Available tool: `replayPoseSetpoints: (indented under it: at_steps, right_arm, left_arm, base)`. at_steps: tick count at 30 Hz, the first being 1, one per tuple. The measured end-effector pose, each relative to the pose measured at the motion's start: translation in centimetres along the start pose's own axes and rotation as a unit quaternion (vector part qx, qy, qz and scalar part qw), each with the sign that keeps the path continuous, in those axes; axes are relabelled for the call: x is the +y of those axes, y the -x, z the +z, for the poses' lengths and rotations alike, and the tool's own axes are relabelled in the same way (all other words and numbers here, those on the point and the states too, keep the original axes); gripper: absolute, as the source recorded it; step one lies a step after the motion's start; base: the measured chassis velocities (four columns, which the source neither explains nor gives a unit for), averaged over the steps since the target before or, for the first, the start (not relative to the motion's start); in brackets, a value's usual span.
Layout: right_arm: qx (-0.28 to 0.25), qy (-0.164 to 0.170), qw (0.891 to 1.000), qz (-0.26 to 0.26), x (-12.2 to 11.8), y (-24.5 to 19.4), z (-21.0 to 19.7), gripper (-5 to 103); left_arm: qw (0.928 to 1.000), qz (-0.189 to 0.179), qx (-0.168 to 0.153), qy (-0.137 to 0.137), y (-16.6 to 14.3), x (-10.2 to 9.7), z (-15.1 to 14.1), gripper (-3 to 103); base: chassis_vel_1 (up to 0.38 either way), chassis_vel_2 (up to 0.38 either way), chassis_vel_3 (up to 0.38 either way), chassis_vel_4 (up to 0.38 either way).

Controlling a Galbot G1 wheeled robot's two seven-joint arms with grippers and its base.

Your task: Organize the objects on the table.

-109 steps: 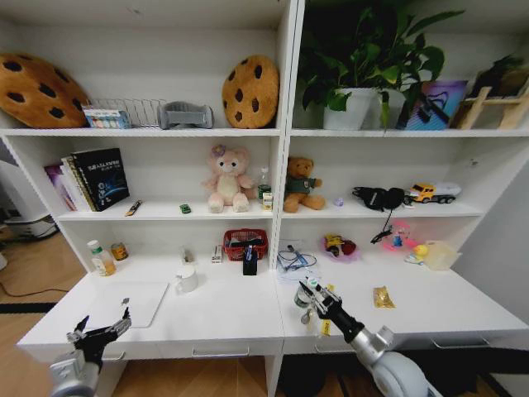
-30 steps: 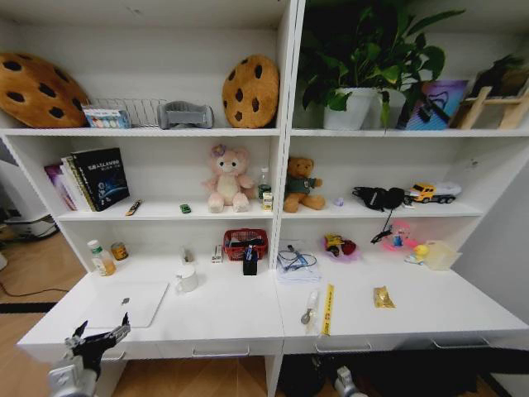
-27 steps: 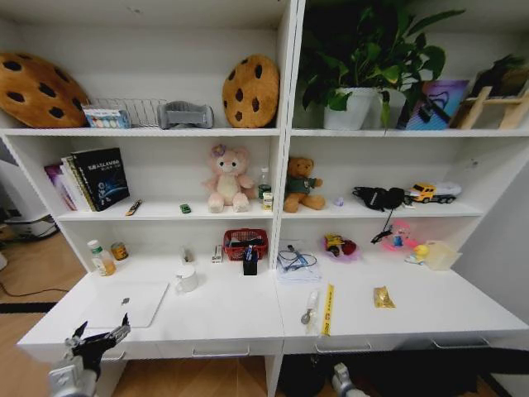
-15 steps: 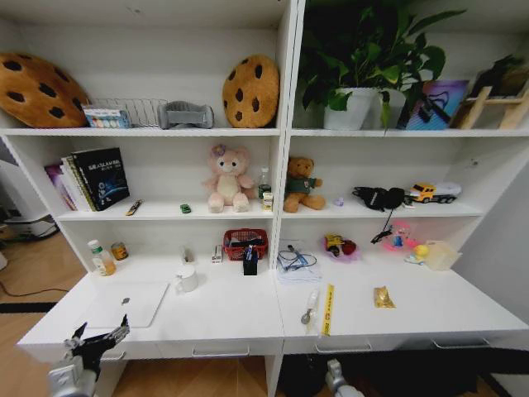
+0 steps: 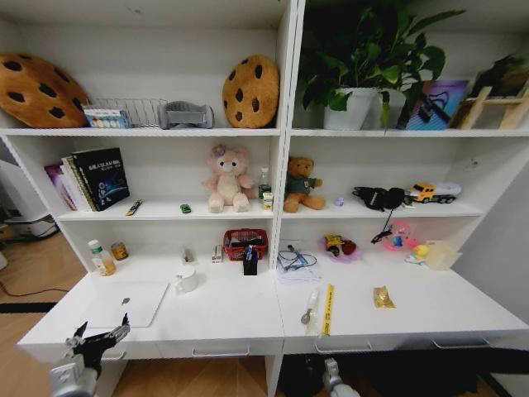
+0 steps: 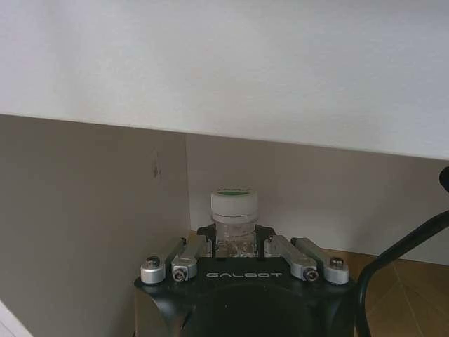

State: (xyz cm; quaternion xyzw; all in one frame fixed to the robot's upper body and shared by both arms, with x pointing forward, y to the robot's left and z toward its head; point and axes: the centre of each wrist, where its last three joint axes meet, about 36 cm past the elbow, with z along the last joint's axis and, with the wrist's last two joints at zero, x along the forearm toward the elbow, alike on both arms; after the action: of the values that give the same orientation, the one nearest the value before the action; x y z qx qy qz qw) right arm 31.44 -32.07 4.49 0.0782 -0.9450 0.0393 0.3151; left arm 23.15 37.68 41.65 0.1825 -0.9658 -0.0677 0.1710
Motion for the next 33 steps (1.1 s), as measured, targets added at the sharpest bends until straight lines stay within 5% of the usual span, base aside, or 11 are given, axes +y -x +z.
replayPoseSetpoints:
  at_steps: [2, 7, 12, 13, 15, 16, 18, 23, 26, 28, 33]
  right_arm:
    - [0.001, 0.003, 1.000, 0.004, 0.0, 0.1, -0.1, 25]
    - [0.000, 0.009, 1.000, 0.007, 0.1, 0.3, -0.4, 47]
    - [0.002, 0.007, 1.000, 0.008, -0.1, 0.1, -0.3, 52]
    - [0.002, 0.008, 1.000, 0.011, -0.3, -0.1, -0.2, 68]
    - [0.001, 0.007, 1.000, 0.011, -0.4, -0.2, -0.1, 68]
    - [-0.006, 0.000, 1.000, 0.008, -0.7, -0.7, 0.1, 79]
    - [-0.015, -0.008, 1.000, -0.002, -0.9, -1.3, 0.3, 84]
    - [-0.041, -0.059, 0.993, -0.089, -2.4, -5.6, 2.0, 98]
    - [-0.058, -0.100, 0.980, -0.164, -3.5, -8.7, 4.0, 100]
    - [-0.064, -0.129, 0.959, -0.244, -4.7, -12.5, 6.3, 100]
    - [-0.084, -0.141, 0.947, -0.277, -5.3, -14.9, 6.6, 100]
  left_arm:
    - [1.0000, 0.000, 0.000, 0.000, 0.0, 0.0, 0.0, 100]
    - [1.0000, -0.001, 0.001, 0.000, 0.0, 0.1, 0.0, 100]
    - [1.0000, -0.001, 0.000, 0.000, 0.0, 0.1, 0.0, 100]
    - [1.0000, -0.001, 0.000, 0.000, 0.0, 0.1, -0.1, 100]
    - [1.0000, -0.001, 0.000, 0.000, 0.0, 0.1, -0.1, 100]
    - [1.0000, 0.000, 0.000, 0.000, -0.1, 0.1, -0.1, 100]
    - [1.0000, 0.000, 0.000, 0.000, -0.1, 0.1, -0.1, 100]
    - [1.0000, 0.000, -0.003, 0.000, 0.0, 0.1, -0.3, 100]
    - [1.0000, 0.001, -0.005, -0.001, 0.1, 0.0, -0.4, 100]
    - [1.0000, 0.002, -0.007, -0.002, 0.0, -0.1, -0.6, 100]
    - [1.0000, 0.002, -0.008, -0.002, -0.3, -0.1, -0.7, 100]
  base:
    - [0.000, 0.000, 0.000, 0.000]
    - [0.000, 0.000, 0.000, 0.000]
    - [0.000, 0.000, 0.000, 0.000]
    - [0.000, 0.000, 0.000, 0.000]
    - [0.000, 0.000, 0.000, 0.000]
    - [0.000, 0.000, 0.000, 0.000]
    - [0.000, 0.000, 0.000, 0.000]
    - [0.000, 0.000, 0.000, 0.000]
    - [0.000, 0.000, 0.000, 0.000]
    - [0.000, 0.000, 0.000, 0.000]
    - [0.000, 0.000, 0.000, 0.000]
